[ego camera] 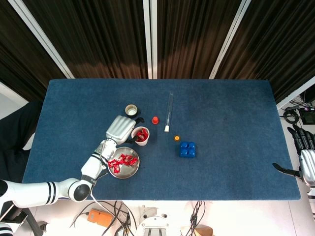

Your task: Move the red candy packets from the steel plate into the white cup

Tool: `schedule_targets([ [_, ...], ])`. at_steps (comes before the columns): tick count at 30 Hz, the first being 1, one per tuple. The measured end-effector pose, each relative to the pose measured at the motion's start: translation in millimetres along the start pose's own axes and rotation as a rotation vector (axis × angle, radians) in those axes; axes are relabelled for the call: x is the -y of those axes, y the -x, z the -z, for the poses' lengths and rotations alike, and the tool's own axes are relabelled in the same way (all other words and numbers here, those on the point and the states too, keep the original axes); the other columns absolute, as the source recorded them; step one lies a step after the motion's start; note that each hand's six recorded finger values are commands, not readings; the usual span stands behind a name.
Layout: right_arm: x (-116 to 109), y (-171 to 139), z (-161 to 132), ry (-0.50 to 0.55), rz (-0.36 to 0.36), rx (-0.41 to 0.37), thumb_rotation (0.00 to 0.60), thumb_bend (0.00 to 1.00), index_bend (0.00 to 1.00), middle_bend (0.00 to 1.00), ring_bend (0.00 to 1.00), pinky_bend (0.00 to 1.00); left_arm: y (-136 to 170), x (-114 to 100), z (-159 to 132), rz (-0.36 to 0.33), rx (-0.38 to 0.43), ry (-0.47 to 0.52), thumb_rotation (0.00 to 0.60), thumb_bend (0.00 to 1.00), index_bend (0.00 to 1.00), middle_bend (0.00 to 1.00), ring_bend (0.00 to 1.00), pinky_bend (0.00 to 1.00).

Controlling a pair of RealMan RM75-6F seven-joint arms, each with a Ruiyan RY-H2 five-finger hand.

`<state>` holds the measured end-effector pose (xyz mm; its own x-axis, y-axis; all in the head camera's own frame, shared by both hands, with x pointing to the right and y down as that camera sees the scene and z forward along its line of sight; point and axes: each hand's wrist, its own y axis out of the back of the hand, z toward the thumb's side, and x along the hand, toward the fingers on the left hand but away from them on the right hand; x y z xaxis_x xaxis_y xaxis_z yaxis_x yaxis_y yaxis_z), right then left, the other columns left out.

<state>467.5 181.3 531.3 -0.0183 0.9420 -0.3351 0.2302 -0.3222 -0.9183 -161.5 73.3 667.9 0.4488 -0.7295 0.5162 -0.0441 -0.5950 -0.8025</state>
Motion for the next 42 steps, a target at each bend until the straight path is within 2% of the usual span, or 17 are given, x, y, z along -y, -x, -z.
schedule_targets([
  [6, -0.1, 0.8, 0.1, 0.001, 0.001, -0.001, 0.600, 0.16, 0.00, 0.06, 0.00, 0.10, 27.4, -9.0, 7.4, -0.078, 0.013, 0.023, 0.600, 0.23, 0.27, 0.83, 0.76, 0.79],
  [10, 0.8, 2.3, -1.6, 0.003, -0.002, -0.009, 0.600, 0.16, 0.00, 0.06, 0.00, 0.10, 54.1, -1.5, 20.5, -0.092, -0.003, 0.050, 0.600, 0.23, 0.28, 0.83, 0.76, 0.79],
  [13, 0.6, 3.0, -3.2, 0.001, 0.000, -0.016, 0.600, 0.16, 0.00, 0.06, 0.00, 0.10, 70.2, 10.9, 23.6, -0.071, 0.004, 0.051, 0.600, 0.23, 0.31, 0.83, 0.76, 0.79],
  [17, 2.0, 3.3, -5.7, 0.002, -0.004, -0.024, 0.600, 0.16, 0.00, 0.06, 0.00, 0.10, 84.1, 32.2, 14.1, -0.021, 0.052, 0.034, 0.600, 0.23, 0.31, 0.83, 0.76, 0.79],
  [25, 1.0, 1.6, -5.8, -0.001, -0.004, -0.021, 0.600, 0.16, 0.00, 0.06, 0.00, 0.10, 81.5, 69.4, -10.6, 0.067, 0.114, 0.020, 0.600, 0.23, 0.31, 0.83, 0.76, 0.79],
  [35, 0.2, -0.6, -3.4, -0.003, -0.003, -0.011, 0.600, 0.16, 0.00, 0.06, 0.00, 0.10, 70.9, 95.9, -10.8, 0.120, 0.076, -0.059, 0.600, 0.23, 0.34, 0.83, 0.76, 0.79],
  [42, 0.2, -1.1, -4.2, -0.004, -0.004, -0.012, 0.600, 0.16, 0.00, 0.06, 0.00, 0.10, 73.4, 103.7, -4.4, 0.144, 0.047, -0.084, 0.600, 0.23, 0.36, 0.83, 0.76, 0.79],
])
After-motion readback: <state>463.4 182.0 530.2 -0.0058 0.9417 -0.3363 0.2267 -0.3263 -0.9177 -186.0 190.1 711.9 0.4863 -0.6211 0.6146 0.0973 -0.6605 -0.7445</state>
